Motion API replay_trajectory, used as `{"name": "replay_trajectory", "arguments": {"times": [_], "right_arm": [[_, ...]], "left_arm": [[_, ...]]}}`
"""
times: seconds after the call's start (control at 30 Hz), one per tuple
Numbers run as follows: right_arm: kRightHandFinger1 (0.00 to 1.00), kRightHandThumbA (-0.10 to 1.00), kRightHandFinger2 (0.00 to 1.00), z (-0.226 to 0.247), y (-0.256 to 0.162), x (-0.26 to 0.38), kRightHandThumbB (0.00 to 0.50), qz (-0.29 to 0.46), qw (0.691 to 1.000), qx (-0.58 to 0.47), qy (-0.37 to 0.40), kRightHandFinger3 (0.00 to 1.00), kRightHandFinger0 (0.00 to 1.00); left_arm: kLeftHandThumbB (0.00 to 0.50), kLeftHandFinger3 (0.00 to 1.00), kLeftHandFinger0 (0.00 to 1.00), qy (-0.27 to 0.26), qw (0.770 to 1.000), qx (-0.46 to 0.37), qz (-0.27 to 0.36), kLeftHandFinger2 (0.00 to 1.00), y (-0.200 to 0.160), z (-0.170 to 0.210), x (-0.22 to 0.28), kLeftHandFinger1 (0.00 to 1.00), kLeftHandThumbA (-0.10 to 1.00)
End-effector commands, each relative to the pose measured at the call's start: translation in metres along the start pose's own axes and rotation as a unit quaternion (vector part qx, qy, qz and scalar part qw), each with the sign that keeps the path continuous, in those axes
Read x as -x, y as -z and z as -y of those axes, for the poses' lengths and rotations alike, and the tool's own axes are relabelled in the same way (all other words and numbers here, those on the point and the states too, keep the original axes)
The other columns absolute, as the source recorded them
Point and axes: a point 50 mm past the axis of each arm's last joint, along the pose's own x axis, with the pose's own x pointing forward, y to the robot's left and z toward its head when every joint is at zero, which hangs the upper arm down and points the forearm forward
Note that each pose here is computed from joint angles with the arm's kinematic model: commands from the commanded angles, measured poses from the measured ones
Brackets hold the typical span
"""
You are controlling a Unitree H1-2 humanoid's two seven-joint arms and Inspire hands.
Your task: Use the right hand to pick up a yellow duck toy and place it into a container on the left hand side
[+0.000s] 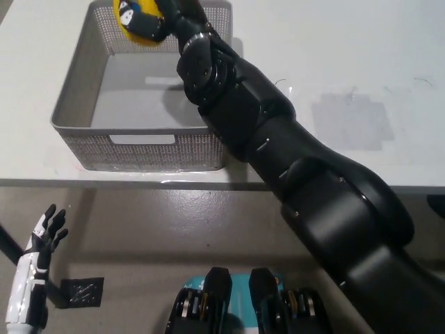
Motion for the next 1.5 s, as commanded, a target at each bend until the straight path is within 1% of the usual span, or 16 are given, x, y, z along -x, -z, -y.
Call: {"name": "replay_trajectory", "arguments": {"times": [0.0, 0.23, 0.47, 0.53, 0.6, 0.63, 0.67, 0.8, 0.93, 1.03, 1.1, 1.2, 1.27, 1.33, 1.43, 1.47], "right_arm": [[1.0, 0.82, 1.0, 0.03, -0.015, -0.009, 0.5, 0.012, 0.999, 0.034, -0.009, 1.0, 1.0], [1.0, 0.99, 1.0, 0.035, 0.003, -0.006, 0.5, 0.013, 1.0, 0.016, -0.007, 1.0, 1.0], [1.0, 1.0, 1.0, 0.067, -0.01, -0.008, 0.485, 0.059, 0.998, -0.016, 0.033, 1.0, 1.0], [1.0, 1.0, 1.0, 0.096, -0.022, -0.005, 0.449, 0.098, 0.991, -0.058, 0.067, 1.0, 1.0], [1.0, 1.0, 1.0, 0.126, -0.028, 0.001, 0.435, 0.121, 0.984, -0.082, 0.097, 1.0, 1.0], [1.0, 1.0, 1.0, 0.147, -0.031, 0.008, 0.44, 0.133, 0.981, -0.08, 0.116, 1.0, 1.0], [1.0, 1.0, 1.0, 0.167, -0.031, 0.017, 0.427, 0.15, 0.975, -0.097, 0.135, 1.0, 1.0], [1.0, 1.0, 1.0, 0.208, -0.024, 0.053, 0.425, 0.18, 0.961, -0.12, 0.171, 1.0, 1.0], [1.0, 1.0, 1.0, 0.239, 0.001, 0.12, 0.468, 0.22, 0.942, -0.144, 0.207, 1.0, 1.0], [1.0, 1.0, 1.0, 0.236, 0.027, 0.167, 0.449, 0.261, 0.921, -0.192, 0.217, 1.0, 1.0], [1.0, 1.0, 1.0, 0.225, 0.042, 0.197, 0.458, 0.266, 0.916, -0.196, 0.226, 1.0, 1.0], [1.0, 1.0, 1.0, 0.186, 0.069, 0.262, 0.461, 0.277, 0.907, -0.193, 0.251, 1.0, 1.0], [1.0, 1.0, 1.0, 0.17, 0.078, 0.288, 0.472, 0.28, 0.907, -0.181, 0.256, 1.0, 1.0], [1.0, 1.0, 1.0, 0.148, 0.092, 0.319, 0.464, 0.276, 0.913, -0.171, 0.246, 1.0, 1.0], [1.0, 1.0, 1.0, 0.117, 0.107, 0.348, 0.451, 0.259, 0.922, -0.181, 0.225, 1.0, 1.0], [1.0, 1.0, 1.0, 0.105, 0.114, 0.357, 0.448, 0.254, 0.922, -0.193, 0.219, 1.0, 1.0]], "left_arm": [[0.017, 1.0, 1.0, 0.012, 1.0, -0.013, 0.021, 1.0, -0.009, -0.003, -0.007, 1.0, 1.0], [0.001, 1.0, 1.0, 0.019, 1.0, -0.012, 0.02, 1.0, -0.008, 0.0, -0.005, 1.0, 1.0], [0.003, 1.0, 1.0, 0.024, 0.999, -0.012, 0.02, 1.0, -0.007, 0.003, -0.003, 1.0, 1.0], [0.009, 1.0, 1.0, 0.024, 0.999, -0.01, 0.021, 1.0, -0.007, 0.003, -0.003, 1.0, 1.0], [0.022, 1.0, 1.0, 0.025, 1.0, -0.007, 0.017, 1.0, -0.007, 0.001, -0.003, 1.0, 1.0], [0.004, 1.0, 1.0, 0.025, 0.999, -0.01, 0.02, 1.0, -0.007, 0.0, -0.002, 1.0, 1.0], [0.0, 1.0, 1.0, 0.028, 0.999, -0.01, 0.016, 1.0, -0.006, 0.0, -0.002, 1.0, 1.0], [0.0, 1.0, 1.0, 0.029, 0.999, -0.02, 0.016, 1.0, -0.005, -0.002, 0.0, 1.0, 1.0], [0.0, 1.0, 1.0, 0.026, 0.999, -0.02, 0.017, 1.0, -0.006, -0.003, 0.0, 1.0, 1.0], [0.0, 1.0, 1.0, 0.022, 1.0, -0.017, 0.013, 1.0, -0.006, -0.003, 0.0, 1.0, 1.0], [0.0, 1.0, 1.0, 0.023, 1.0, -0.016, 0.009, 1.0, -0.006, -0.002, 0.004, 1.0, 1.0], [0.0, 1.0, 1.0, 0.025, 1.0, -0.013, 0.001, 1.0, -0.004, 0.0, 0.005, 1.0, 1.0], [0.007, 1.0, 1.0, 0.023, 1.0, -0.01, 0.003, 1.0, -0.003, 0.001, 0.002, 1.0, 1.0], [0.03, 1.0, 1.0, 0.015, 1.0, -0.008, 0.0, 1.0, -0.002, 0.001, -0.002, 1.0, 1.0], [0.028, 1.0, 1.0, 0.012, 1.0, 0.004, 0.001, 1.0, 0.001, 0.004, -0.004, 1.0, 1.0], [0.015, 1.0, 1.0, 0.013, 1.0, 0.005, 0.002, 1.0, 0.0, 0.005, -0.005, 1.0, 1.0]]}}
